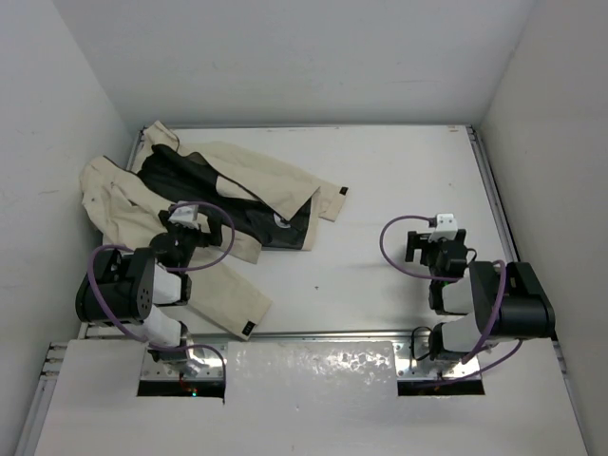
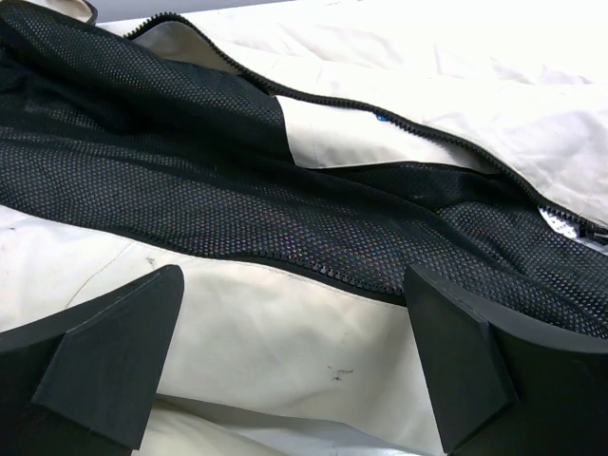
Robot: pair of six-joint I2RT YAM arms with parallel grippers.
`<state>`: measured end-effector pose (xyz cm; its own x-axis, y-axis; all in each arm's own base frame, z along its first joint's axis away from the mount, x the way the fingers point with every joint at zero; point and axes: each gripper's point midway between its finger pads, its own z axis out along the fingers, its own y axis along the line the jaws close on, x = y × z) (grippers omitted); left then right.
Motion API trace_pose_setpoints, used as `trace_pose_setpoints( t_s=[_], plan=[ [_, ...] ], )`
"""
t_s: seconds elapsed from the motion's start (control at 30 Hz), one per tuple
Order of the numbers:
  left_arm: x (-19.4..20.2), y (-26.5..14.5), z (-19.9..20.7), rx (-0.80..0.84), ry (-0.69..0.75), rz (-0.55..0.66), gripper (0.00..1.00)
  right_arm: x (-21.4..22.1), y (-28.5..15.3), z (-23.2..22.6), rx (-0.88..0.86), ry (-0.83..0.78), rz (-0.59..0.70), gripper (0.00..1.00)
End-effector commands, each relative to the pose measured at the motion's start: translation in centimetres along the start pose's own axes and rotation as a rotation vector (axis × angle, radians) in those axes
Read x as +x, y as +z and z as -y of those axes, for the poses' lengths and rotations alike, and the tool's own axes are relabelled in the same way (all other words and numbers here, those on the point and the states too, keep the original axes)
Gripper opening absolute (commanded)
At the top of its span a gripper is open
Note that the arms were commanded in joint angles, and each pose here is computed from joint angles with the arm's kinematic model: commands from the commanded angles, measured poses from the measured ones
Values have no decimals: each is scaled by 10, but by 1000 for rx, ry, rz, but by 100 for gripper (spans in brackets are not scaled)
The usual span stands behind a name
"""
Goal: Zip up the jacket
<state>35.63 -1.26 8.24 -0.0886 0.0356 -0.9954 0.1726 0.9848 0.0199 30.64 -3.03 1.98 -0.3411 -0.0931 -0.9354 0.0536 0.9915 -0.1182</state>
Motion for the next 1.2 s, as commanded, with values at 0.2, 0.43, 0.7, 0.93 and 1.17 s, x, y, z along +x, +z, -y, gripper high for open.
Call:
trace_pose_setpoints(
  t_s=[0.2, 0.43, 0.7, 0.93, 1.17],
  plan=[
    [-53, 17, 13, 60, 54, 82, 100, -88, 29, -44, -307, -61, -24, 99],
    [-131, 26, 32, 261, 186, -73, 100, -177, 47, -70, -456, 104, -79, 45],
    [-126, -6, 23, 32, -324, -430, 80, -176, 76, -171, -562, 91, -210, 69],
    [-60, -36, 34, -33, -483, -531, 86, -159, 121, -246, -634, 151, -344, 80],
    [-2, -50, -16, -263, -592, -600, 96, -113, 145, -312, -717, 57, -457, 80]
  ],
)
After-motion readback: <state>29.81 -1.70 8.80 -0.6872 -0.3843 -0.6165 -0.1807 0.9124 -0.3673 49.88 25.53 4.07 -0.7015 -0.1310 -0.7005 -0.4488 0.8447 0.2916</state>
